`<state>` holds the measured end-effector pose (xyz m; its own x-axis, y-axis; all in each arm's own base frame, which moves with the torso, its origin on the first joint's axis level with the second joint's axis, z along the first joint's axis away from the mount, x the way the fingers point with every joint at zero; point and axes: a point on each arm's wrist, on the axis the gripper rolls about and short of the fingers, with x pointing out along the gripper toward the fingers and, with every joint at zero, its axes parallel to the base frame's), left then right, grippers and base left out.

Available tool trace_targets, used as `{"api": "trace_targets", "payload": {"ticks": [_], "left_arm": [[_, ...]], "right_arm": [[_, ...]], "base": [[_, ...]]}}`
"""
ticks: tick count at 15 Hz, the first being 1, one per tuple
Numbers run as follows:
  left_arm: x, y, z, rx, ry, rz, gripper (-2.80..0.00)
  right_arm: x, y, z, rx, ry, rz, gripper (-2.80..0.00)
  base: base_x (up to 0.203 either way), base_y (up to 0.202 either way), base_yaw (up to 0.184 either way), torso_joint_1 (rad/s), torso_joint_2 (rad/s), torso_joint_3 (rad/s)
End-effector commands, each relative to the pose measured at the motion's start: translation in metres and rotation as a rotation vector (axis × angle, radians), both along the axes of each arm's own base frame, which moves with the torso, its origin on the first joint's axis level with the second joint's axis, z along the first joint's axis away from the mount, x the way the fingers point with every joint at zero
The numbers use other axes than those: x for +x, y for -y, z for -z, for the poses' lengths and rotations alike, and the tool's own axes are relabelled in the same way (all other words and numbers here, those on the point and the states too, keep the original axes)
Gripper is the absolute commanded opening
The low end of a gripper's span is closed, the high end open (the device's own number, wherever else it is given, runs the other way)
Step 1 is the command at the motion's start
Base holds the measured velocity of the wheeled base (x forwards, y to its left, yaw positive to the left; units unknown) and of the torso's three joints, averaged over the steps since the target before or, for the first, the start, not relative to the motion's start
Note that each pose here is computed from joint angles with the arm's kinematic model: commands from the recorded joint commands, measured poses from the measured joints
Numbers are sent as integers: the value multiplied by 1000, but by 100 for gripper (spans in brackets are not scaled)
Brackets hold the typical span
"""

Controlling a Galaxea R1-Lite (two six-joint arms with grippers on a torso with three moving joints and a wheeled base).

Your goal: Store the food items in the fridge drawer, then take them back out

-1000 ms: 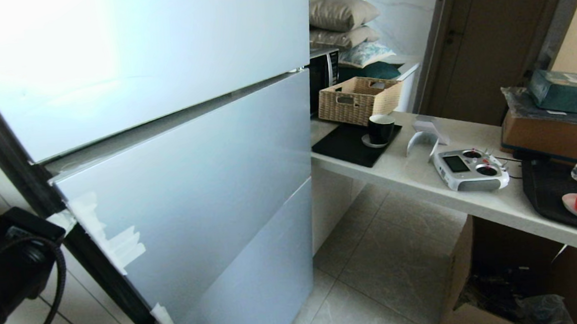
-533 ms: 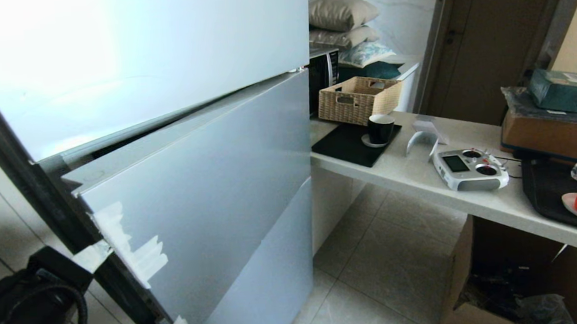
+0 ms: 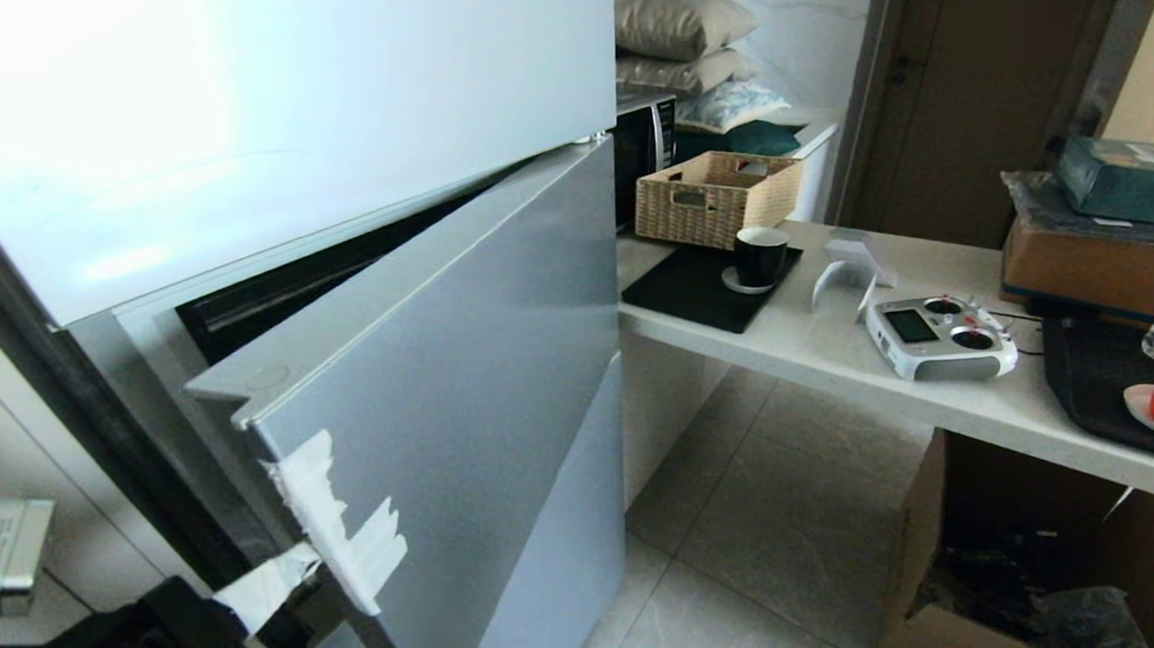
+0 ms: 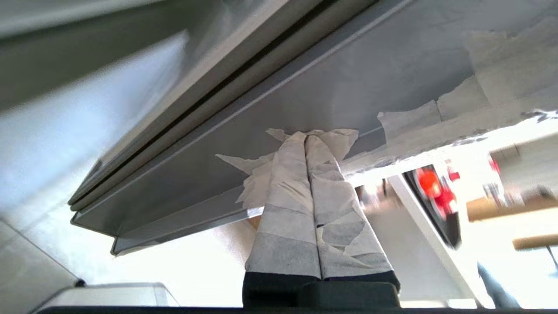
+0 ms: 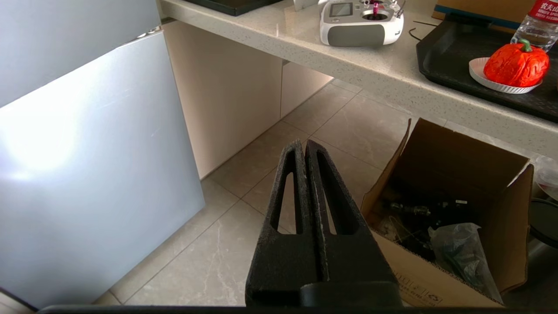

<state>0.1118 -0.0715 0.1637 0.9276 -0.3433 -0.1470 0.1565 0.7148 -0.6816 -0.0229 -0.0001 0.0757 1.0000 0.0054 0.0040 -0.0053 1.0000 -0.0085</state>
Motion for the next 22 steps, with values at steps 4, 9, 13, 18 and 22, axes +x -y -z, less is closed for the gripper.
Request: {"api": "trace_targets", "payload": {"ticks": [4, 9, 13, 18, 22], "left_arm": [[-35, -1, -20, -121, 125, 231, -280], [-70, -29, -26, -141, 150, 403, -280], [-68, -48, -17, 151, 151, 53, -280], [-102, -74, 38, 551, 205, -238, -280], [-112, -76, 73, 773, 86, -121, -280]], "right_arm": [[0, 0, 0, -1, -1, -1, -280], [0, 0, 0, -1, -1, -1, -280], [0, 0, 0, -1, -1, -1, -280], [0, 0, 0, -1, -1, -1, -280], [0, 0, 0, -1, -1, -1, -280]], "base": [[0, 0, 0, 0, 0, 0], [0, 0, 0, 0, 0, 0], [0, 0, 0, 0, 0, 0], [0, 0, 0, 0, 0, 0], [0, 0, 0, 0, 0, 0]]}}
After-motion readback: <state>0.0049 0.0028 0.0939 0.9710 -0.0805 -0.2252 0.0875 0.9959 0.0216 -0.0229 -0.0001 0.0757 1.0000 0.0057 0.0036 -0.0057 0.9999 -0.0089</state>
